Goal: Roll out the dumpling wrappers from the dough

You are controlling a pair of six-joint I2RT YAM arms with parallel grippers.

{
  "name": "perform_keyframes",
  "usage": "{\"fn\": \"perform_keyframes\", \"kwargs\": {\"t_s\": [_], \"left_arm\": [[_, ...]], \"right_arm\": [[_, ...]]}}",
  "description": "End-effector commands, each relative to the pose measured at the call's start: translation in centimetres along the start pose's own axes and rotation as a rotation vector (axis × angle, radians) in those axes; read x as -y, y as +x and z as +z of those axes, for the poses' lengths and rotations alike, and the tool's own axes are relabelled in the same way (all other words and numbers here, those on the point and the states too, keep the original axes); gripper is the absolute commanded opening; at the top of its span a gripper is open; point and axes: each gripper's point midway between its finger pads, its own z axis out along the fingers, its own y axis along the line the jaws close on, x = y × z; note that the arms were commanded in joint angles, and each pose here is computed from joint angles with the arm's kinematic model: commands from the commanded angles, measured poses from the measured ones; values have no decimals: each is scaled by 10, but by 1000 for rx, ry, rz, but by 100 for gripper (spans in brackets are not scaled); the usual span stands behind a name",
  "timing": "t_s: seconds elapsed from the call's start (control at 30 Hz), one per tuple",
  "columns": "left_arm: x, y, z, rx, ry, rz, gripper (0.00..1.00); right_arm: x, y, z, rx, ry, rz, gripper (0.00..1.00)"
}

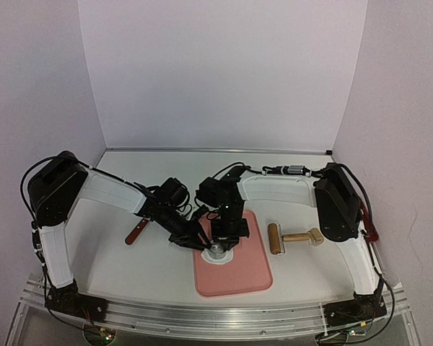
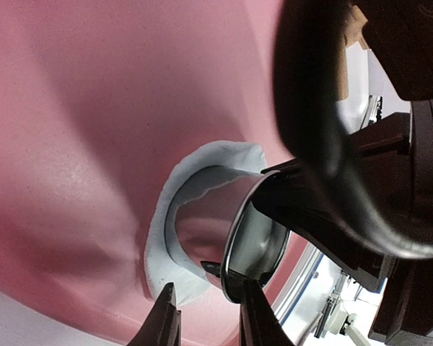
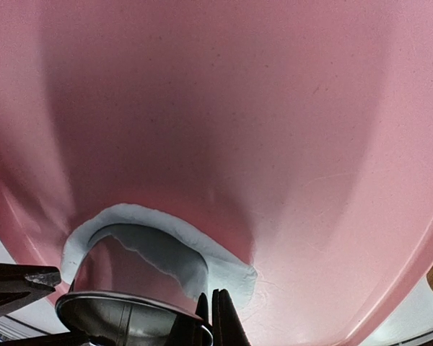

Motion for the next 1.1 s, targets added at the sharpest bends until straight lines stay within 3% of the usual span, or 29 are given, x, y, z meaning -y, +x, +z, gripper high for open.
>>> {"fn": "perform_keyframes", "kwargs": {"t_s": [0.0, 0.5, 1.07], "left_arm": [[-39, 30, 13, -94, -104, -41, 20], [-89, 81, 19, -219, -218, -66, 14], [-120, 103, 23, -275, -311, -110, 12]], "right_arm": [[20, 23, 51, -118, 93, 0, 0], [32, 41, 90, -195, 117, 17, 0], [61, 68, 128, -278, 199, 59, 0]]}}
